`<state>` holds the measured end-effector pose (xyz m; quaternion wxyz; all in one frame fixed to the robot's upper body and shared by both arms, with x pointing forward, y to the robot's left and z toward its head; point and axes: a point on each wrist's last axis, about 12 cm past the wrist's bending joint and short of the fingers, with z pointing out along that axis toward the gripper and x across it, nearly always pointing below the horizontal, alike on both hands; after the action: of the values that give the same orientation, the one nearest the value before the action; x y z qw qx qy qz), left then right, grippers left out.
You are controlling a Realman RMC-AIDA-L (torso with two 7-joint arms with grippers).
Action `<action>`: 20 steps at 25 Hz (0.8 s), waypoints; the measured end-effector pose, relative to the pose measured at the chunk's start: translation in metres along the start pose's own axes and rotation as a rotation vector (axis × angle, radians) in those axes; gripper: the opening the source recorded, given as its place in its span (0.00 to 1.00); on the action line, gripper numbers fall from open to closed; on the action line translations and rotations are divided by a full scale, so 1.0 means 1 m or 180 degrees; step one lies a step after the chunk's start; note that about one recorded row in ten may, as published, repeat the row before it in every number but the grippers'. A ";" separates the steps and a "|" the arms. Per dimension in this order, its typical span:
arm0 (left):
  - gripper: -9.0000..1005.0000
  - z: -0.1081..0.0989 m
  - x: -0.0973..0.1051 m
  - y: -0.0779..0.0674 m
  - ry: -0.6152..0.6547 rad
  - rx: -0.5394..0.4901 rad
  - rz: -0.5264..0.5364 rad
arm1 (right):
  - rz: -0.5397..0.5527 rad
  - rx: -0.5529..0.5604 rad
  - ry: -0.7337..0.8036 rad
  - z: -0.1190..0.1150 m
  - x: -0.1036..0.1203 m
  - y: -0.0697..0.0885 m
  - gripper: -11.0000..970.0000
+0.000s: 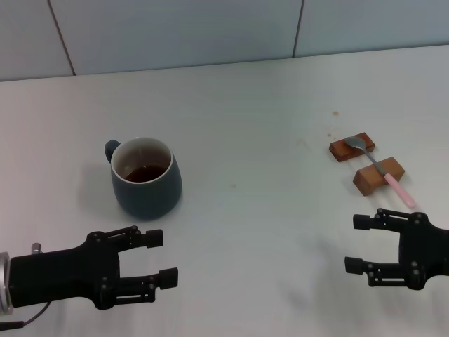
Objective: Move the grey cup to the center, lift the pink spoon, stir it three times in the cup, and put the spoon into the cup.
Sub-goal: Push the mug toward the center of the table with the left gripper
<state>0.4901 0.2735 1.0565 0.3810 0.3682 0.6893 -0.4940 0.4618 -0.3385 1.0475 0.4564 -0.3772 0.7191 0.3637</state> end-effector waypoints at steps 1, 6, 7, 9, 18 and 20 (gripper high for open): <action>0.82 0.000 0.000 0.000 0.0003 -0.0014 0.0003 | 0.0000 0.0000 0.0000 0.000 0.000 0.000 0.84; 0.81 -0.001 0.000 0.001 0.0016 -0.0026 0.0016 | -0.0030 -0.0028 -0.0001 0.005 -0.004 -0.003 0.84; 0.81 0.000 0.000 0.001 0.0019 -0.0024 0.0020 | -0.0031 -0.0031 -0.0004 0.006 -0.004 -0.004 0.84; 0.81 0.000 -0.001 0.002 0.0028 -0.0016 0.0029 | -0.0041 -0.0046 -0.0009 0.009 -0.006 -0.004 0.84; 0.79 -0.001 -0.002 0.002 0.0042 -0.0019 0.0037 | -0.0048 -0.0067 -0.0004 0.011 -0.007 -0.004 0.84; 0.79 0.000 -0.003 0.003 0.0049 -0.0013 0.0039 | -0.0043 -0.0068 -0.0001 0.012 -0.007 -0.004 0.84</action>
<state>0.4942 0.2739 1.0581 0.3794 0.3754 0.6910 -0.4875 0.4718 -0.3290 1.0491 0.4549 -0.3868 0.7126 0.3684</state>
